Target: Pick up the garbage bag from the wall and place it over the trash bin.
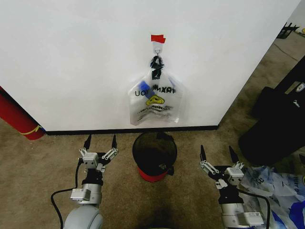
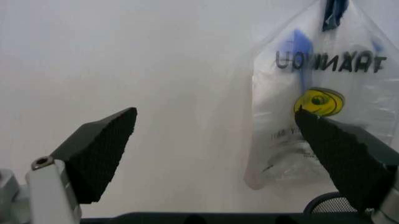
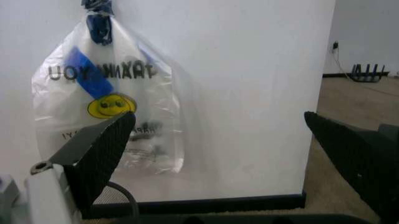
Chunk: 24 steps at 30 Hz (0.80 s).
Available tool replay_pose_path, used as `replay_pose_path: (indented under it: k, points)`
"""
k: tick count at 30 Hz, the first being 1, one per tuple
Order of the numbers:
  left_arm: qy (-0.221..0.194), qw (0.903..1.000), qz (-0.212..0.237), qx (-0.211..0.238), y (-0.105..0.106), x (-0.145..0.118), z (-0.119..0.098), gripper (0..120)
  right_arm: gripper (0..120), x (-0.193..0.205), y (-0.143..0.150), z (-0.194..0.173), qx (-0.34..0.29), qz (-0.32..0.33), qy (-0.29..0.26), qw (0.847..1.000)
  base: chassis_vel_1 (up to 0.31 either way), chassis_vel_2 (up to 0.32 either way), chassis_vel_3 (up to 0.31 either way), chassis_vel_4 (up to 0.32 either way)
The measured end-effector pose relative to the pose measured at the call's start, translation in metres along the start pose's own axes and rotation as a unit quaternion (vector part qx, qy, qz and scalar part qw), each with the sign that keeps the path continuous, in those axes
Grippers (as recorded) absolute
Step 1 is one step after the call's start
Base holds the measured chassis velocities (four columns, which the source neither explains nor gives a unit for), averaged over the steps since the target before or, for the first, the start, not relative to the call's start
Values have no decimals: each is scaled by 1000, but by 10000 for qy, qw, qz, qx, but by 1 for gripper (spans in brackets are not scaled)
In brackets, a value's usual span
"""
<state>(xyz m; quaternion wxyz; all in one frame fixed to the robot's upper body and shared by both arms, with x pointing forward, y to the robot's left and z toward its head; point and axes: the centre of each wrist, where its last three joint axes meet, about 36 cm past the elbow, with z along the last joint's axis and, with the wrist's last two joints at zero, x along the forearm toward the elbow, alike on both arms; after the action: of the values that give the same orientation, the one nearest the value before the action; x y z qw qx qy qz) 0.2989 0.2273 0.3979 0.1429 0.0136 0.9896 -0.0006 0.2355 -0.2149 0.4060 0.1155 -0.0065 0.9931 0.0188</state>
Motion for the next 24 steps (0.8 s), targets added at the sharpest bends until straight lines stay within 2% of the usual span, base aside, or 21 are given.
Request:
replay_pose_path:
  k: [24]
  points:
    - [-10, 10000, -94, -25, 3, 10, 0, 100, 100, -27, 5, 21, -143, -295, 8, 9995, 0, 0, 0, 0]
